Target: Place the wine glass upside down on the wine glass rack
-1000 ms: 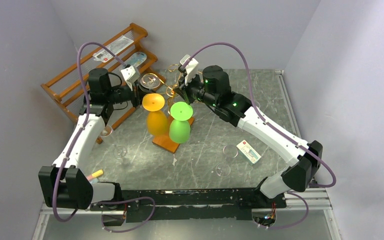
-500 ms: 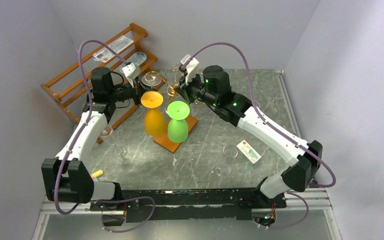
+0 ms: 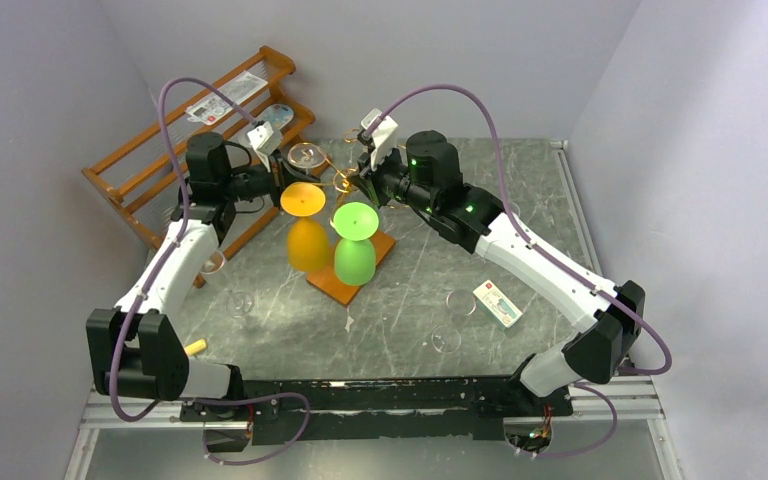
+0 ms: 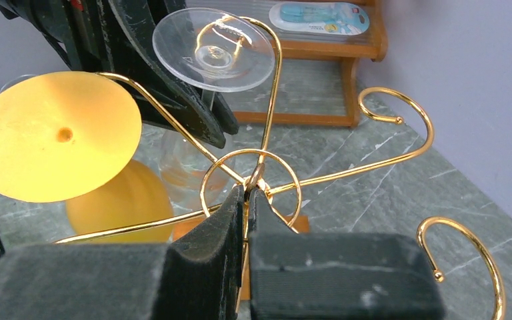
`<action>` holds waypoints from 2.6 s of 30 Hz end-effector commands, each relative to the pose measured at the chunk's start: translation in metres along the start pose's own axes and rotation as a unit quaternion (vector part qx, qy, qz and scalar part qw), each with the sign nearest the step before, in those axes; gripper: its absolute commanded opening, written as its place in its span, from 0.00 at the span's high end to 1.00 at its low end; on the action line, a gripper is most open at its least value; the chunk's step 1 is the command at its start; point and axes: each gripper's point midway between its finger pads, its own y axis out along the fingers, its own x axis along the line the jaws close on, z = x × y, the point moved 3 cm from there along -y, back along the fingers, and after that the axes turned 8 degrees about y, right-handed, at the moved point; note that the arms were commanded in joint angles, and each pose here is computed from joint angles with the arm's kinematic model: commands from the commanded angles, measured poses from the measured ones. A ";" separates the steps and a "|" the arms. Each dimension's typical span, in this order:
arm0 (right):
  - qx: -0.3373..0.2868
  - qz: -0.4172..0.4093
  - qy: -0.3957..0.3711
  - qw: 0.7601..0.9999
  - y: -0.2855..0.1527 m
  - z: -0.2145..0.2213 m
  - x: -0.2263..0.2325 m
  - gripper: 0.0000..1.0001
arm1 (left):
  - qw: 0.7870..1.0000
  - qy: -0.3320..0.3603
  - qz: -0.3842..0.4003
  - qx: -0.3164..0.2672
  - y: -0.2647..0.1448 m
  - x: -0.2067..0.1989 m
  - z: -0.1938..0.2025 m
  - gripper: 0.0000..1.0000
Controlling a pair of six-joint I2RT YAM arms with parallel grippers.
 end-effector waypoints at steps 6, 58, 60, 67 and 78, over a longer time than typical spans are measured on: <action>-0.053 -0.005 0.000 0.999 -0.013 -0.032 0.003 1.00 | 0.998 -0.001 -0.054 -0.034 0.009 0.016 -0.006 0.95; -0.053 -0.005 0.046 0.998 -0.015 -0.040 0.004 0.88 | 0.967 0.021 -0.242 -0.074 -0.022 0.017 0.005 0.65; -0.056 -0.006 0.048 0.997 -0.016 -0.043 0.004 0.85 | 0.966 0.022 -0.249 -0.071 -0.026 0.016 0.003 0.60; -0.082 -0.031 0.060 0.994 -0.029 -0.059 0.013 0.74 | 0.956 0.017 -0.289 -0.040 -0.042 0.013 0.009 0.48; -0.112 -0.021 0.085 0.990 -0.055 -0.084 0.015 0.49 | 0.936 -0.022 -0.350 0.035 -0.074 -0.003 0.030 0.41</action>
